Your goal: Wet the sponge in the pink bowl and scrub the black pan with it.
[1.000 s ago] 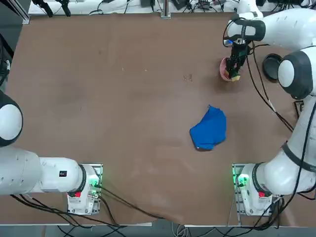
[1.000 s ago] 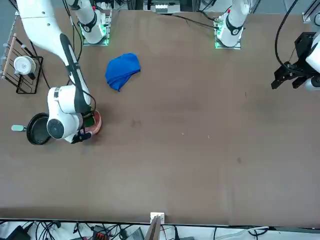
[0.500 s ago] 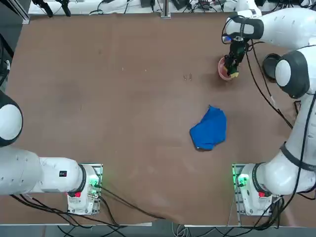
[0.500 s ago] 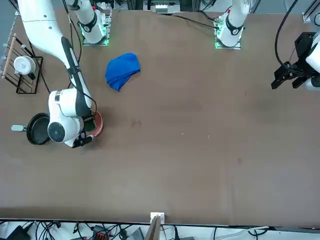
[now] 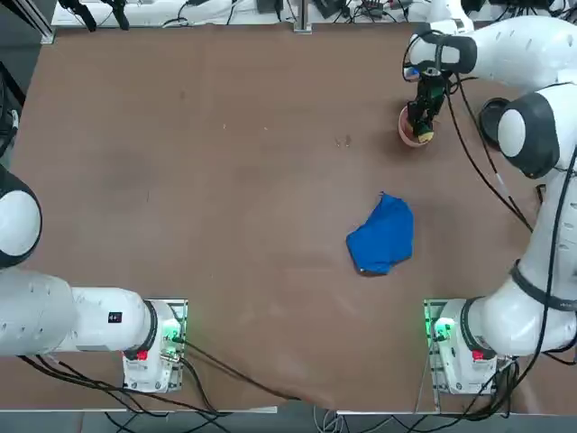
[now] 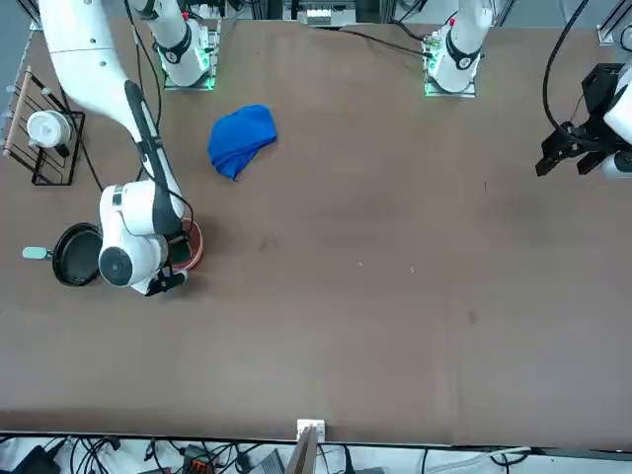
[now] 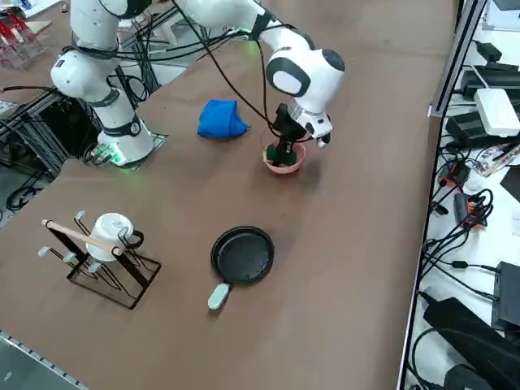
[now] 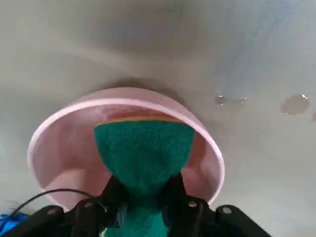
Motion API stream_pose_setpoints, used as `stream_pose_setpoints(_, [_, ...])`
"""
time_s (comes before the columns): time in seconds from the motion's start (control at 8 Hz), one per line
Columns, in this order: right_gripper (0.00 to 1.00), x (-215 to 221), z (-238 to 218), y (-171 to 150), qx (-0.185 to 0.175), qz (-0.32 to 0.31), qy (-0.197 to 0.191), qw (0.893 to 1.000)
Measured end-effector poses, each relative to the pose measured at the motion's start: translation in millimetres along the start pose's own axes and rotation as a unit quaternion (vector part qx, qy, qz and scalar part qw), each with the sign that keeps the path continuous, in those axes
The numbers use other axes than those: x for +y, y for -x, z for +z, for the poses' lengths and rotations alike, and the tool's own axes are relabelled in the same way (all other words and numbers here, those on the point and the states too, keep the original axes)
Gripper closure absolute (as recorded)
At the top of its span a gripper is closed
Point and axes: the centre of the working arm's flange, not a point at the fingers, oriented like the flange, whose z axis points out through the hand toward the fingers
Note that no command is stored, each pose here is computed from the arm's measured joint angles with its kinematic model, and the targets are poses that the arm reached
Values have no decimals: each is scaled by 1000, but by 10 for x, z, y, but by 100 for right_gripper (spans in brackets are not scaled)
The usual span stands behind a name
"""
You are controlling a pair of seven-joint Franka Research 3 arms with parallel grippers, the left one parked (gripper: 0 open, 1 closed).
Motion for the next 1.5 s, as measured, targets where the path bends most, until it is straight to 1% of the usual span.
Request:
stream_pose_setpoints(0.75, [63,-341,87,-81,-5,-14,10,1000])
stream_pose_setpoints(1.12, [63,-336,101,-82,-6,-14,11,1000])
stream_pose_setpoints(1.5, [63,-274,174,-92,-14,-14,21,1000])
